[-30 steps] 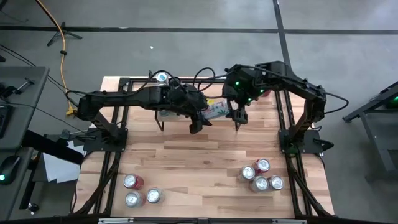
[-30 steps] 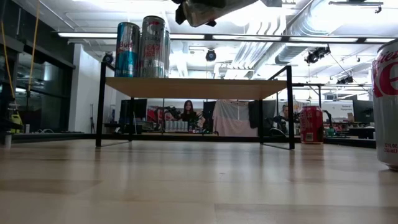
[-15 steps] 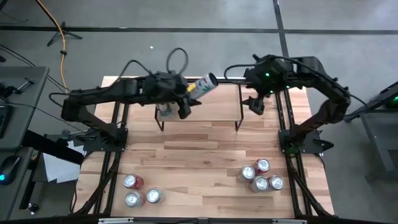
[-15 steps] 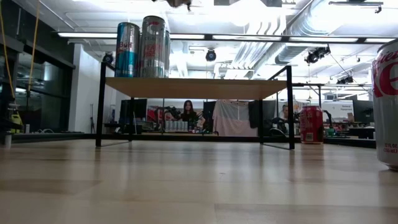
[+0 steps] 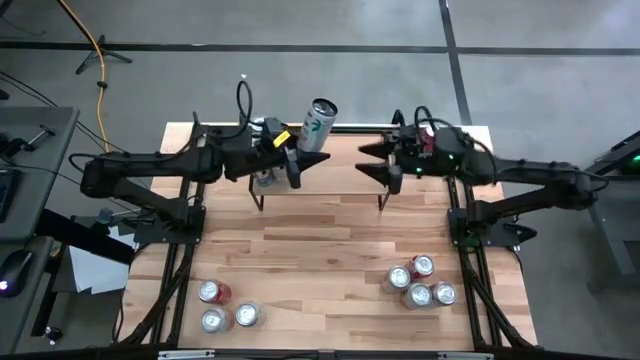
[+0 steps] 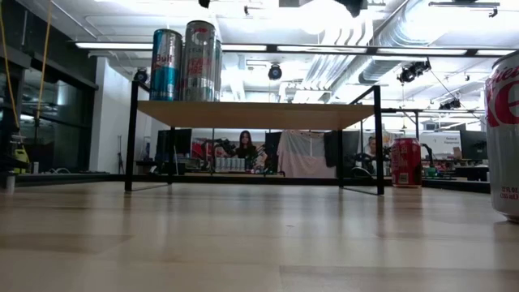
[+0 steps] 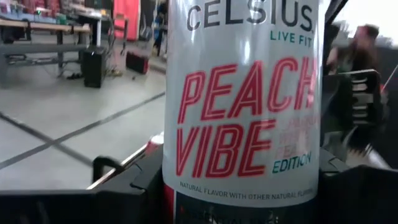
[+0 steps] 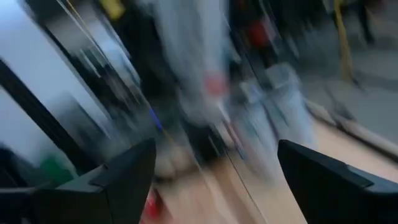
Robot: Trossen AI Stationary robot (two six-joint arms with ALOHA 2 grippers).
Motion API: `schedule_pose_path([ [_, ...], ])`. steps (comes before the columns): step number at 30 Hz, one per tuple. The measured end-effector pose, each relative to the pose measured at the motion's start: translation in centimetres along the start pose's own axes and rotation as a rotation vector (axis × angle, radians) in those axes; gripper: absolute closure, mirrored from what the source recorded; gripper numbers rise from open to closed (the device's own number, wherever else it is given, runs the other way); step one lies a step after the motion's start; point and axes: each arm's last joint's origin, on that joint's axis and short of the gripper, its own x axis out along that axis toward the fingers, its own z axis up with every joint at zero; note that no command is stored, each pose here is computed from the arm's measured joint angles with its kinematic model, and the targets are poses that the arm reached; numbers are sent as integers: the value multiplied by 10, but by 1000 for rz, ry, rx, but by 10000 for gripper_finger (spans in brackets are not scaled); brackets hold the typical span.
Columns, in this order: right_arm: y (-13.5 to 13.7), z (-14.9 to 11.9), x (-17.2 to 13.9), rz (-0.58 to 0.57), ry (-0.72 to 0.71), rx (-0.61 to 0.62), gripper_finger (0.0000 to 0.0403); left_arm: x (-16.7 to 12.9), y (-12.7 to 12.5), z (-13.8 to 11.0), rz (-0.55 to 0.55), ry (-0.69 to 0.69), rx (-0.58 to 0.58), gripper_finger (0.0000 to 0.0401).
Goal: Place canned beverage on shelf
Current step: Put the white-pink soda can aligned with the other white-pink soda cans on the shelf
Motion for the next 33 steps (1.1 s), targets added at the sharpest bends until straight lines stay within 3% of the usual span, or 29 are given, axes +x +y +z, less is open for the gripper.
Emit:
schedule_pose_path([
  [3, -4, -5, 10, 43, -202, 19, 80, 4, 0, -8, -8, -26, -52, 211],
  [5, -6, -7, 17, 8, -244, 14, 80, 7, -1, -10, -11, -29, -63, 211],
  [19, 6, 25, 79, -63, -174, -149, 80, 20, -9, -24, -28, -14, -53, 211],
  [29, 7, 29, 87, -76, -150, -144, 82, 20, -9, -24, -30, -13, -4, 211],
  [33, 7, 29, 87, -77, -152, -138, 110, 20, -9, -25, -28, -5, -18, 195],
])
